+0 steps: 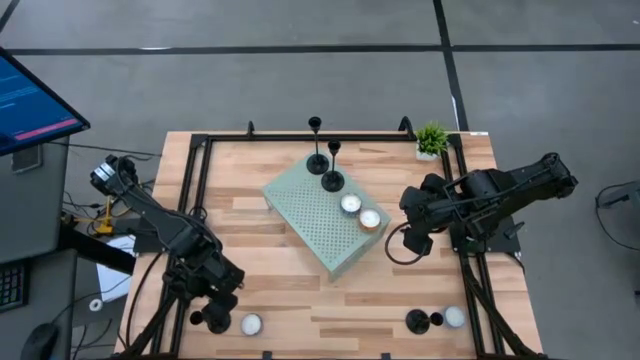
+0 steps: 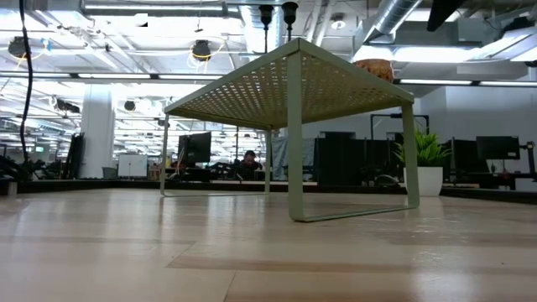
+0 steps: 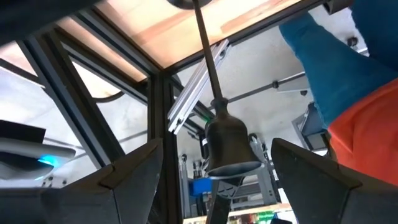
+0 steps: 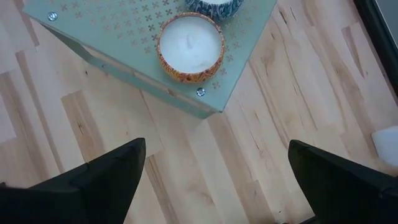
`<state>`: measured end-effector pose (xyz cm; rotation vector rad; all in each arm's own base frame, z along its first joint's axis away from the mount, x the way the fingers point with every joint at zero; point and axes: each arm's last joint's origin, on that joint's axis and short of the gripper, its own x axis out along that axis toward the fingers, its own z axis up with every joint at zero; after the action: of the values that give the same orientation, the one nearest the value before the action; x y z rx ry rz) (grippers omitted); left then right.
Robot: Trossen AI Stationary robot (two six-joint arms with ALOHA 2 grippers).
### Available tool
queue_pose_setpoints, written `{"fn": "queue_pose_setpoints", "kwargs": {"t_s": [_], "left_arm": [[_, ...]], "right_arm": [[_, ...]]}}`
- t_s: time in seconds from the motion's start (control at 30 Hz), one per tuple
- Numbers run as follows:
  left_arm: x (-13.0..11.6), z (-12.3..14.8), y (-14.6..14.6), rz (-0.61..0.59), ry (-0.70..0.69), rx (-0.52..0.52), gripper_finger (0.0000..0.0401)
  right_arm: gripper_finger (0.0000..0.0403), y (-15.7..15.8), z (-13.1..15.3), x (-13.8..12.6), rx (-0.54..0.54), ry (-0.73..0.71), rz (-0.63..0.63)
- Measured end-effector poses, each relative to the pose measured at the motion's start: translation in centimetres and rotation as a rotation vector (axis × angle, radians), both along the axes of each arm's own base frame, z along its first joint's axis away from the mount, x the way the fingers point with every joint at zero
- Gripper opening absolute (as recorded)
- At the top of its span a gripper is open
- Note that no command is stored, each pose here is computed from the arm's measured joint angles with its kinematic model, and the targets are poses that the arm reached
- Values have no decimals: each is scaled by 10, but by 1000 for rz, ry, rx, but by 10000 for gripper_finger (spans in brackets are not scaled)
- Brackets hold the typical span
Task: Pick & Place candle stick holders
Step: Put the left black candle holder on the shelf
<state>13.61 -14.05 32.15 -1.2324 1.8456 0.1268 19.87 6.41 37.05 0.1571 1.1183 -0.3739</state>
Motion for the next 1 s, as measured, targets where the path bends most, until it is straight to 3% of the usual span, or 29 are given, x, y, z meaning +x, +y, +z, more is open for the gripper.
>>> {"fn": "queue_pose_setpoints", "kwargs": {"t_s": [1.0], "left_arm": [[3,-3,-6,6,15,5,301]], "right_arm": [[384,-2,0,-1,-6,14,-10]]}}
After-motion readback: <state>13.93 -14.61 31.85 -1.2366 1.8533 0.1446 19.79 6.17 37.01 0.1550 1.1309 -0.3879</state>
